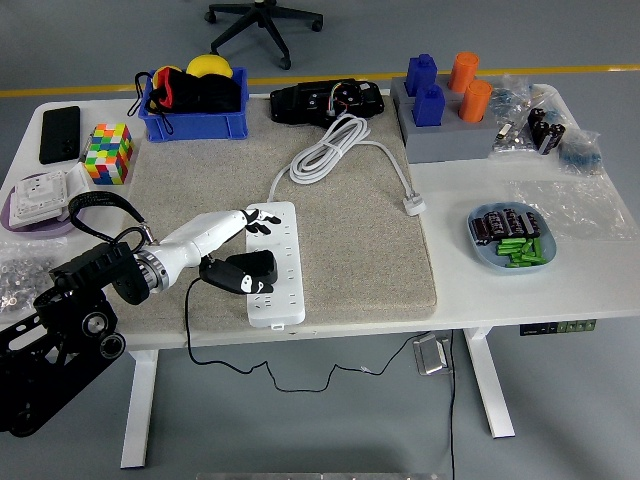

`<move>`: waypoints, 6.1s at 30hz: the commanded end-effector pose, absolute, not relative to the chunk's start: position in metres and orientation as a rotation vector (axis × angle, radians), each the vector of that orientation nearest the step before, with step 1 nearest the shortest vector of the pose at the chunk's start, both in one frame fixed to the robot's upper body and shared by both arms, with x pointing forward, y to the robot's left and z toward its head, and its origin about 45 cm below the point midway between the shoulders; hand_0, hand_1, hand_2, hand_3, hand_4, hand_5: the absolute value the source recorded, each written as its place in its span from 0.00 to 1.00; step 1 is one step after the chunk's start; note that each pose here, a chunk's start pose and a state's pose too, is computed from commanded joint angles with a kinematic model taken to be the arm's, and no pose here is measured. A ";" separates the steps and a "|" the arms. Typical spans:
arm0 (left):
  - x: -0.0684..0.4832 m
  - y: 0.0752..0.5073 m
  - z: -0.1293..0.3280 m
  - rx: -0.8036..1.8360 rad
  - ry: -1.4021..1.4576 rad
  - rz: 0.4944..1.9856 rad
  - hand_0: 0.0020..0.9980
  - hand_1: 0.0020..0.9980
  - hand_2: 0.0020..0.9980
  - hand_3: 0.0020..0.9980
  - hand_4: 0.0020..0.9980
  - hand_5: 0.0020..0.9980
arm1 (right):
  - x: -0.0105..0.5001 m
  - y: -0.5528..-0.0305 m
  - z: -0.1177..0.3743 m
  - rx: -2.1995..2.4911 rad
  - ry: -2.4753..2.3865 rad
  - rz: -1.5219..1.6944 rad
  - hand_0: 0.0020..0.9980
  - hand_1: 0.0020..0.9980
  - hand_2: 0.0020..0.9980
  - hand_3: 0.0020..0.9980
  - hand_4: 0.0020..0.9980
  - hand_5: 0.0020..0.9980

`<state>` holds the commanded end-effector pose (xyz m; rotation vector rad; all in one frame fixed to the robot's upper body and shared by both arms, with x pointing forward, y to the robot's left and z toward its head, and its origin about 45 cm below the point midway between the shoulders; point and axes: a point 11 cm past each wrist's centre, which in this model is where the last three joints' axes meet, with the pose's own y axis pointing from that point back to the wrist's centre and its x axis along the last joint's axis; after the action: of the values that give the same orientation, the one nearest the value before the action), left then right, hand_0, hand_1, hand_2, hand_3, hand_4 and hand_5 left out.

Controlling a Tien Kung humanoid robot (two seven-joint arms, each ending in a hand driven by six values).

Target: Pull the plug out,throw it away,press the button

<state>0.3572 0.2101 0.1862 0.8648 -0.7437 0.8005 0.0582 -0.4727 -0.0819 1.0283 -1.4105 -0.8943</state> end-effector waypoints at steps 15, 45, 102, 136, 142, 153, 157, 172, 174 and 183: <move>0.359 0.217 0.174 0.919 -0.747 0.797 0.79 0.69 0.70 0.81 0.93 0.00 | 0.061 -0.475 -0.080 1.030 -1.408 -0.884 0.79 0.75 0.74 0.75 0.79 0.80; 0.363 0.208 0.167 0.896 -0.756 0.810 0.40 0.34 0.43 0.57 0.69 0.00 | 0.057 -0.474 -0.082 1.028 -1.403 -0.889 0.79 0.75 0.74 0.75 0.79 0.80; 0.407 0.285 0.183 0.924 -0.703 1.093 0.76 0.85 0.90 0.87 0.92 0.08 | 0.059 -0.472 -0.082 1.031 -1.407 -0.892 0.79 0.75 0.74 0.75 0.79 0.80; 0.443 0.198 0.180 1.159 -0.812 0.714 0.12 0.09 0.16 0.75 0.62 0.00 | 0.057 -0.474 -0.082 1.026 -1.403 -0.893 0.79 0.75 0.74 0.75 0.79 0.80; 0.448 0.193 0.181 1.165 -0.829 0.708 0.12 0.09 0.15 0.75 0.63 0.01 | 0.058 -0.473 -0.082 1.029 -1.405 -0.893 0.79 0.75 0.74 0.75 0.79 0.80; 0.453 0.187 0.182 1.202 -0.854 0.681 0.12 0.08 0.15 0.75 0.63 0.03 | 0.058 -0.474 -0.081 1.026 -1.407 -0.893 0.79 0.75 0.74 0.75 0.79 0.80; 0.454 0.187 0.180 1.220 -0.855 0.666 0.12 0.08 0.15 0.75 0.62 0.04 | 0.059 -0.475 -0.081 1.028 -1.409 -0.891 0.79 0.75 0.74 0.75 0.79 0.80; 0.453 0.184 0.176 1.263 -0.854 0.617 0.11 0.08 0.15 0.74 0.61 0.04 | 0.059 -0.475 -0.081 1.026 -1.408 -0.890 0.79 0.75 0.74 0.75 0.79 0.80; 0.453 0.182 0.175 1.274 -0.853 0.604 0.11 0.08 0.15 0.74 0.61 0.04 | 0.059 -0.475 -0.081 1.026 -1.408 -0.891 0.79 0.75 0.74 0.75 0.79 0.80; 0.457 0.178 0.185 1.257 -0.866 0.611 0.11 0.08 0.15 0.73 0.61 0.04 | 0.059 -0.476 -0.081 1.025 -1.409 -0.890 0.79 0.75 0.74 0.75 0.79 0.80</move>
<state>0.4572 0.1779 0.1852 1.2566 -0.8661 0.6109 0.0590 -0.4758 -0.0806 1.0250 -1.4094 -0.8904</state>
